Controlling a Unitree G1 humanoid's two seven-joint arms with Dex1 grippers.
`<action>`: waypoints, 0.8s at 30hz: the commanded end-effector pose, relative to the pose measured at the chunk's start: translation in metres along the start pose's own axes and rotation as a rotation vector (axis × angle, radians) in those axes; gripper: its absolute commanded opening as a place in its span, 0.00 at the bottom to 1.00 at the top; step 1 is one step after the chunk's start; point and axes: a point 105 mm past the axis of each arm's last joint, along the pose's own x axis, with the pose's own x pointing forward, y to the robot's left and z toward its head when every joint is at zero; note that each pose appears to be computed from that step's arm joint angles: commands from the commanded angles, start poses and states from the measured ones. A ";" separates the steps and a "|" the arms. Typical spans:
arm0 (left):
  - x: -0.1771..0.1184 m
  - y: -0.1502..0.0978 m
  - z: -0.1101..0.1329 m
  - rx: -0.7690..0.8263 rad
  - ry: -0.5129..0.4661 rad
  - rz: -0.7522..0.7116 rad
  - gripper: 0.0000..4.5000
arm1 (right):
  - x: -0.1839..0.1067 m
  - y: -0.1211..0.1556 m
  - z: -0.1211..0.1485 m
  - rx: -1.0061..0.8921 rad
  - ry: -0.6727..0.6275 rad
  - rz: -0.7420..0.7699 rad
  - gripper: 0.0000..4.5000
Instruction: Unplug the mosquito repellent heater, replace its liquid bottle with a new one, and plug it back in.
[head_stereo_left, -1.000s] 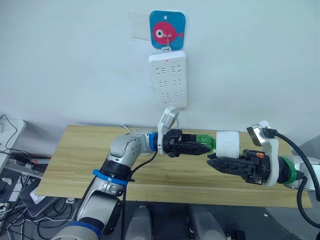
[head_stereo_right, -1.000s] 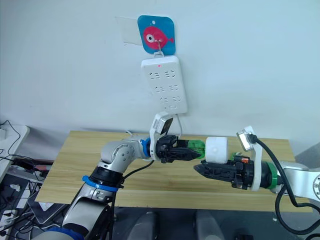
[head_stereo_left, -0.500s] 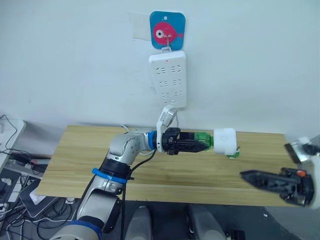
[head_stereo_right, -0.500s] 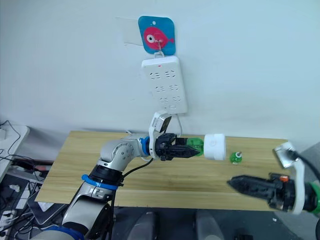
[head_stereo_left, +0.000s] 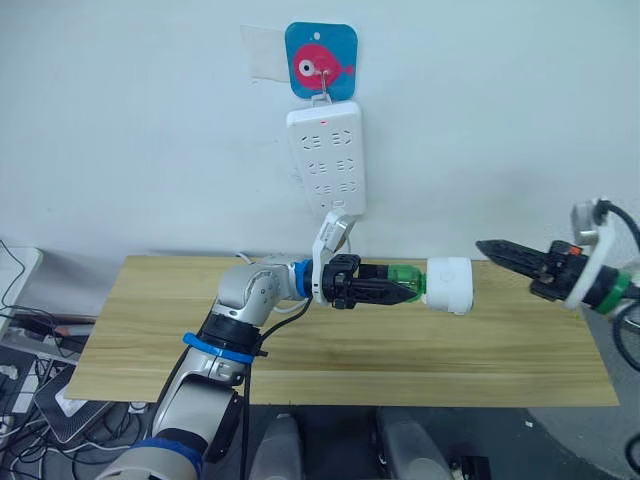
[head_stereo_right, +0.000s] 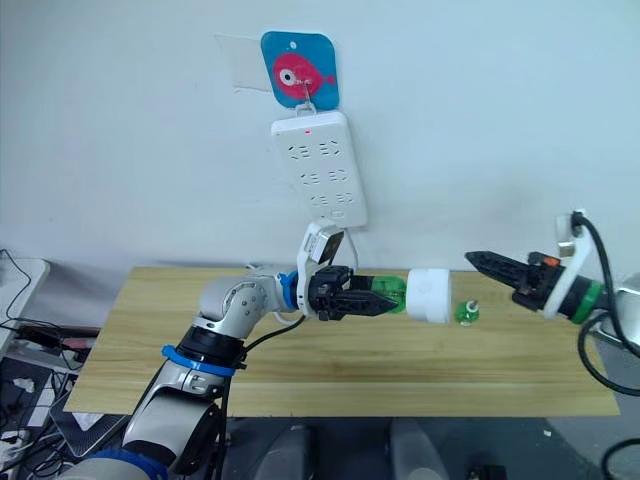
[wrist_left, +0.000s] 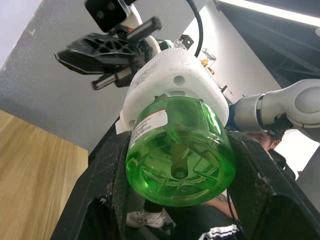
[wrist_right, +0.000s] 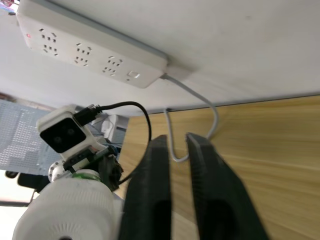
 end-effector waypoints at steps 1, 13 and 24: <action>0.008 -0.012 0.006 0.037 0.004 -0.064 0.51 | 0.011 0.018 -0.008 -0.014 0.033 0.079 0.02; 0.008 -0.010 0.010 0.037 -0.027 -0.041 0.51 | 0.005 0.041 -0.064 -0.047 0.176 0.176 0.02; 0.007 -0.005 0.009 0.043 -0.031 -0.021 0.51 | -0.004 0.082 -0.091 -0.131 0.193 0.315 0.02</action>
